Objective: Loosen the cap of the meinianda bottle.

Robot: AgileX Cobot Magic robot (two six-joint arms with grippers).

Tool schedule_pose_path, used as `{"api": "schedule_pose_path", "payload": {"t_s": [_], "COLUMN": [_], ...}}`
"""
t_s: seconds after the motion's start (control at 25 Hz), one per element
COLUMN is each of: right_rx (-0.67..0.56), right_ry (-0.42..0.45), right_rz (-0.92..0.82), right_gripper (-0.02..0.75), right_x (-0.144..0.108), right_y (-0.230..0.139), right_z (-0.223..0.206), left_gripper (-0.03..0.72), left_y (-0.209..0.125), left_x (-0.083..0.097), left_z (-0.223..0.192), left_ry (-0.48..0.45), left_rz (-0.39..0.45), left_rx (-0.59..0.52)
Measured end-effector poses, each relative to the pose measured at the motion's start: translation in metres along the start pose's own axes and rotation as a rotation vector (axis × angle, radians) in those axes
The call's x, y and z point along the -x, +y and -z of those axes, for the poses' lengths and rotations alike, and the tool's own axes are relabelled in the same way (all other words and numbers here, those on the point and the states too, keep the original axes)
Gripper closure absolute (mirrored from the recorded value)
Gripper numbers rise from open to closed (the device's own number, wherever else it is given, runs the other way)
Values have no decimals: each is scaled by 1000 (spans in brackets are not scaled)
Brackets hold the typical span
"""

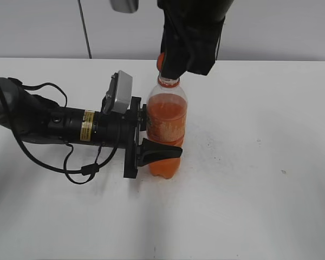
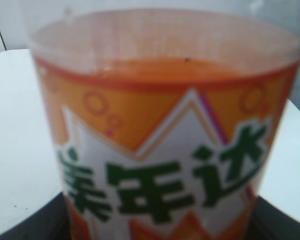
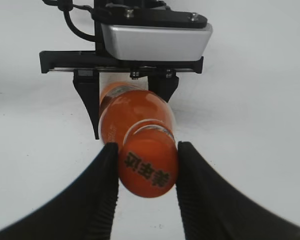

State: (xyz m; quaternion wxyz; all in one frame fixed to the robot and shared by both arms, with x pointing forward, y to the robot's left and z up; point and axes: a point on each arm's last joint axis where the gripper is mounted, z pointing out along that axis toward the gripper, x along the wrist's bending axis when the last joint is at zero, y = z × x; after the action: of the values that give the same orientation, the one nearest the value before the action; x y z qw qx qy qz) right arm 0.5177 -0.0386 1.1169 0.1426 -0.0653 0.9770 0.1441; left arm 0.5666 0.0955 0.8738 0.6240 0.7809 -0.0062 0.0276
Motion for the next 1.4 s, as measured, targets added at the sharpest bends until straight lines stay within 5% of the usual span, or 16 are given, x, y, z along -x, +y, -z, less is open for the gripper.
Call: {"api": "schedule_pose_path", "payload": {"t_s": [0.28,0.6,0.88,1.2,1.4], "right_rx": [17,-27,-174,-206,-229], "right_ry": [-26,-151,-130,-114,-152], "right_rz": [-112,-704,-1098,-1498,-1622], "right_gripper": [468,468,468,468,468], "right_x": [-2,15,25,-15,-37], "right_y": [-1,-34,-120,-237,-279], "right_z": [15,34,8,-30,-47], "left_gripper": [270,270,270,270,270], "left_y": [0,0,0,0,0], "left_x": [0,0,0,0,0], "left_z": [0,0,0,0,0], "left_ry": [0,3,4,3,4], "left_rz": [0,1,1,1,2], "left_rx": [0,0,0,1,1]}}
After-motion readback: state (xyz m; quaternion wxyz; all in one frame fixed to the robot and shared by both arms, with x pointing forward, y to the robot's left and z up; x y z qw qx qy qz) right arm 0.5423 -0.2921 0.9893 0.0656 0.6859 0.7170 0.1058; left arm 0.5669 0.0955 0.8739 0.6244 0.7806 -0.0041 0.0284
